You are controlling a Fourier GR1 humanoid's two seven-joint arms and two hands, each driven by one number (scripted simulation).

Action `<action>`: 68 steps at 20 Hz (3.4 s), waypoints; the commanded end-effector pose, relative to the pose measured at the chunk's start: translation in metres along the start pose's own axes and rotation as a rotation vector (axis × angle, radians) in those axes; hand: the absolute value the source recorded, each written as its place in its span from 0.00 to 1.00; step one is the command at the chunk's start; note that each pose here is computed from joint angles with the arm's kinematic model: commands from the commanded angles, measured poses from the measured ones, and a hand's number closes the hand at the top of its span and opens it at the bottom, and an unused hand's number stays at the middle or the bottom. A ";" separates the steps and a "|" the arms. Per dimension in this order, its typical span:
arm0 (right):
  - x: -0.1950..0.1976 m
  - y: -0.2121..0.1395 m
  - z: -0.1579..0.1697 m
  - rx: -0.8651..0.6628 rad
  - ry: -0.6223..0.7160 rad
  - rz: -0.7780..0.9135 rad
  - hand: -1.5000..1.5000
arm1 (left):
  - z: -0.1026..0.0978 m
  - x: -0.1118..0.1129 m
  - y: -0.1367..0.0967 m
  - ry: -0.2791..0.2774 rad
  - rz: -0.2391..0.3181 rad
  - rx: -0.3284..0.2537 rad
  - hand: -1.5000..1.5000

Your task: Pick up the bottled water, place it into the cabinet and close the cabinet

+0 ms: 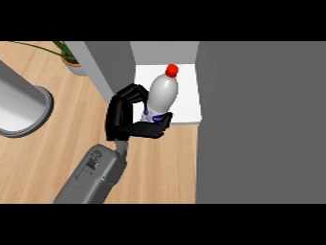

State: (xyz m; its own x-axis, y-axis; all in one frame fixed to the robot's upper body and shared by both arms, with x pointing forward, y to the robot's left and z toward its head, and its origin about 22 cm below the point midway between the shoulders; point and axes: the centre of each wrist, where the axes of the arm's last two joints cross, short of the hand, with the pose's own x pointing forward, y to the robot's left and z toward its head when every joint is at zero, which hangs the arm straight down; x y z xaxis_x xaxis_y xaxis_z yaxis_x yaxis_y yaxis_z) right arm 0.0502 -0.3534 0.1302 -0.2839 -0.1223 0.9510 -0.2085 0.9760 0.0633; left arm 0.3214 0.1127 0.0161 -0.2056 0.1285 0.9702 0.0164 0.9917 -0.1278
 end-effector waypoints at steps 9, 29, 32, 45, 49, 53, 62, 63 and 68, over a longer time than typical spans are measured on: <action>0.023 0.023 -0.009 0.059 -0.042 -0.027 0.00 | -0.052 -0.006 -0.022 0.085 -0.153 0.080 1.00; 0.014 0.012 -0.003 0.084 -0.042 -0.049 0.00 | -0.106 -0.004 -0.018 0.041 -0.297 0.135 1.00; 0.011 0.007 -0.004 0.081 -0.049 -0.038 0.00 | -0.108 -0.007 -0.014 0.048 -0.355 0.157 0.00; 0.018 0.019 -0.007 0.091 -0.073 -0.031 0.00 | -0.115 0.000 -0.021 -0.010 -0.356 0.116 0.00; 0.003 0.001 -0.016 0.087 -0.049 -0.017 0.00 | -0.116 0.005 -0.026 -0.083 -0.234 0.081 0.00; 0.016 0.015 -0.002 0.079 -0.053 -0.019 0.00 | -0.117 0.008 -0.028 -0.128 -0.209 0.037 0.00; 0.023 0.023 -0.011 0.079 -0.040 0.015 0.00 | -0.108 0.006 -0.032 -0.146 -0.110 0.023 0.00; 0.020 0.005 -0.006 0.086 -0.043 0.007 0.00 | -0.112 0.016 -0.041 -0.165 -0.123 0.024 0.00; 0.022 0.021 -0.013 0.053 -0.048 0.023 0.00 | -0.073 -0.006 -0.044 -0.101 -0.040 -0.034 0.00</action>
State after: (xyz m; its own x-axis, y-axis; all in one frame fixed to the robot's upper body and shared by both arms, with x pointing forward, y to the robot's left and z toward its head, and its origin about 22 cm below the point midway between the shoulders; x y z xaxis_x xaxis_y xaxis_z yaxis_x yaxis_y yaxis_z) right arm 0.0603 -0.3566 0.1336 -0.3035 -0.1855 0.9346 -0.2632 0.9590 0.1049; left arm 0.4132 0.0749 0.0449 -0.3331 0.0411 0.9420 -0.0155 0.9987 -0.0491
